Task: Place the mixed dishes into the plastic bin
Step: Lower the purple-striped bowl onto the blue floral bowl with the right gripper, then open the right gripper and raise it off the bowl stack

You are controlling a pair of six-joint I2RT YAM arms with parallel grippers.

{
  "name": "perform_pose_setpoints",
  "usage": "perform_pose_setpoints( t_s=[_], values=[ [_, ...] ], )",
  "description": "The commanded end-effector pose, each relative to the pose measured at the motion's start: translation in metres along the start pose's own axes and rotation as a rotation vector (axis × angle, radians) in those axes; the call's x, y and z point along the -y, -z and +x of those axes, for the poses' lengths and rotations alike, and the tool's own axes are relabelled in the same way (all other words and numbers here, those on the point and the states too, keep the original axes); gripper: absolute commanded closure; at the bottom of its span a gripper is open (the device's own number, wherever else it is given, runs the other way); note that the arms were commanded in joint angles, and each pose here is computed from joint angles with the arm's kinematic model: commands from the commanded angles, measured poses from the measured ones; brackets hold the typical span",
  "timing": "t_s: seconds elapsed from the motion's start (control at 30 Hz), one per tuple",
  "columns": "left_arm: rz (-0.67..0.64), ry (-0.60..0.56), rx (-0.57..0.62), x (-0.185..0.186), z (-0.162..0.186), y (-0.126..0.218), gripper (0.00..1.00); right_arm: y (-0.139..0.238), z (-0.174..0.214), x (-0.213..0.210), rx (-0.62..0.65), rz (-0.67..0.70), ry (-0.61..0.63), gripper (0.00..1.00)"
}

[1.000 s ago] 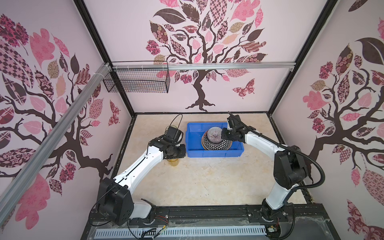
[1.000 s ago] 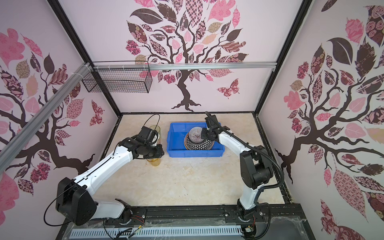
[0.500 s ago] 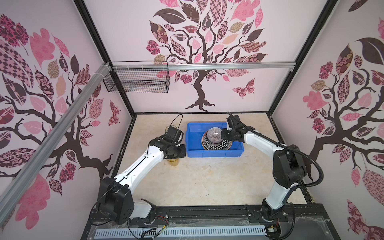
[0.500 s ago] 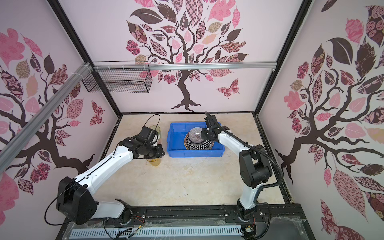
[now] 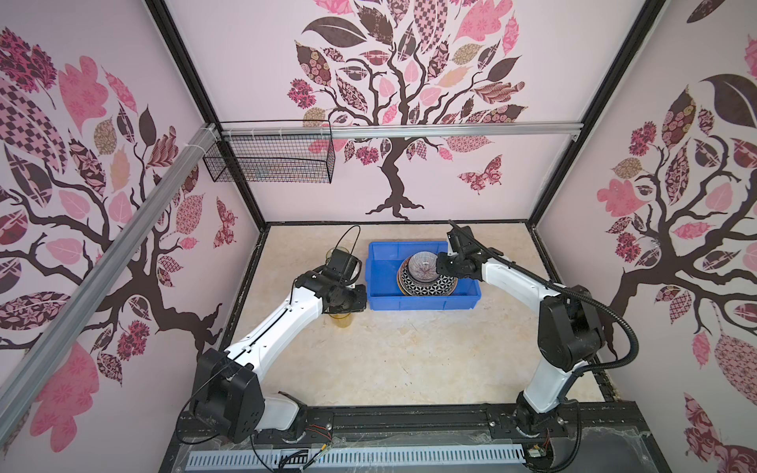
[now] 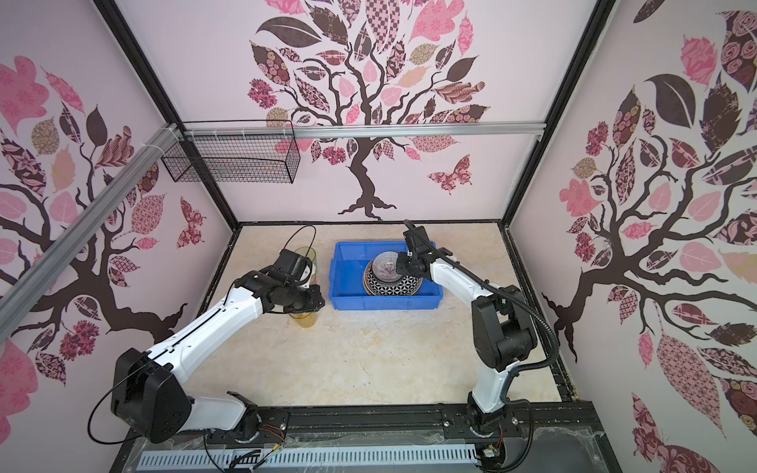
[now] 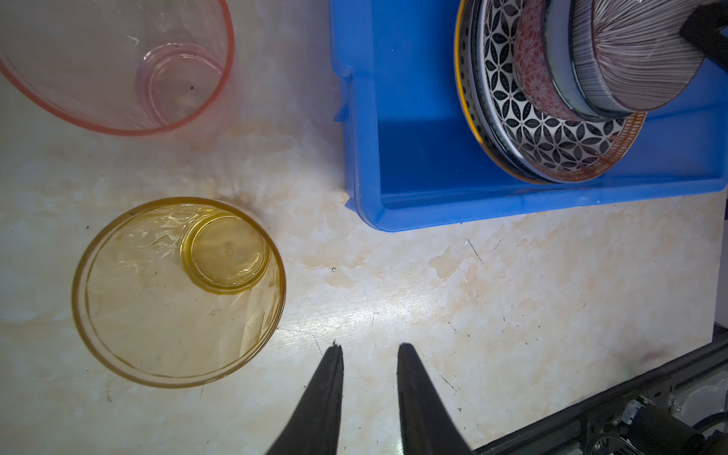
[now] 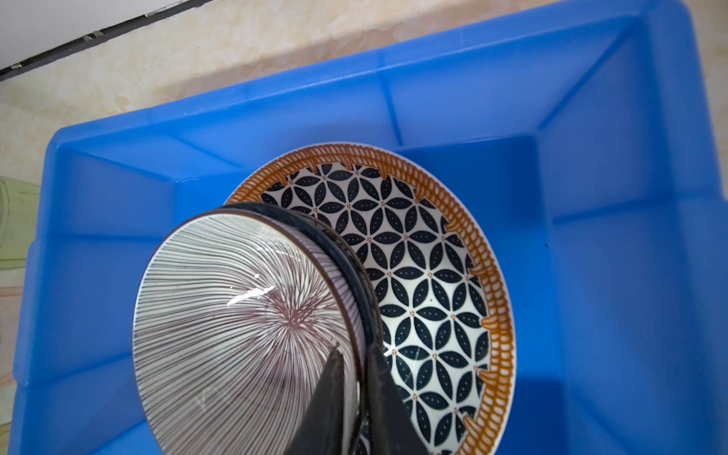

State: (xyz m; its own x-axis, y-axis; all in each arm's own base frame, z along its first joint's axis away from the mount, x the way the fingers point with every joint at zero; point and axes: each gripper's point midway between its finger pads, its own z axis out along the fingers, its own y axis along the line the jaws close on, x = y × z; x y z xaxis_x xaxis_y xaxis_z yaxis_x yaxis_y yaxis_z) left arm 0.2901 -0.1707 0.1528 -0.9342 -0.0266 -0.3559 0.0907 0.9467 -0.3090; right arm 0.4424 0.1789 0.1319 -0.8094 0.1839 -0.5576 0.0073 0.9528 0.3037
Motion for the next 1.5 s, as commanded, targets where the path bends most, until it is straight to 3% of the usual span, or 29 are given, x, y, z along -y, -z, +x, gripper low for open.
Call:
perform_pose_setpoints(
  t_s=[0.0, 0.63, 1.1, 1.47],
  values=[
    [0.002, -0.015, 0.052, 0.004, -0.014, 0.016, 0.72, 0.022, -0.020, -0.009, 0.051, -0.026, 0.009, 0.81],
    [-0.053, 0.003, 0.096, -0.010, -0.007, 0.035, 0.71, 0.057, -0.013, -0.010, 0.090, -0.073, 0.038, 0.76],
    [-0.061, 0.010, 0.097, -0.014, -0.001, 0.040, 0.71, 0.104, -0.004, -0.004, 0.152, -0.096, 0.051, 0.71],
    [-0.099, 0.012, 0.104, -0.024, 0.007, 0.049, 0.71, 0.133, 0.009, 0.002, 0.172, -0.108, 0.060, 0.61]
  ],
)
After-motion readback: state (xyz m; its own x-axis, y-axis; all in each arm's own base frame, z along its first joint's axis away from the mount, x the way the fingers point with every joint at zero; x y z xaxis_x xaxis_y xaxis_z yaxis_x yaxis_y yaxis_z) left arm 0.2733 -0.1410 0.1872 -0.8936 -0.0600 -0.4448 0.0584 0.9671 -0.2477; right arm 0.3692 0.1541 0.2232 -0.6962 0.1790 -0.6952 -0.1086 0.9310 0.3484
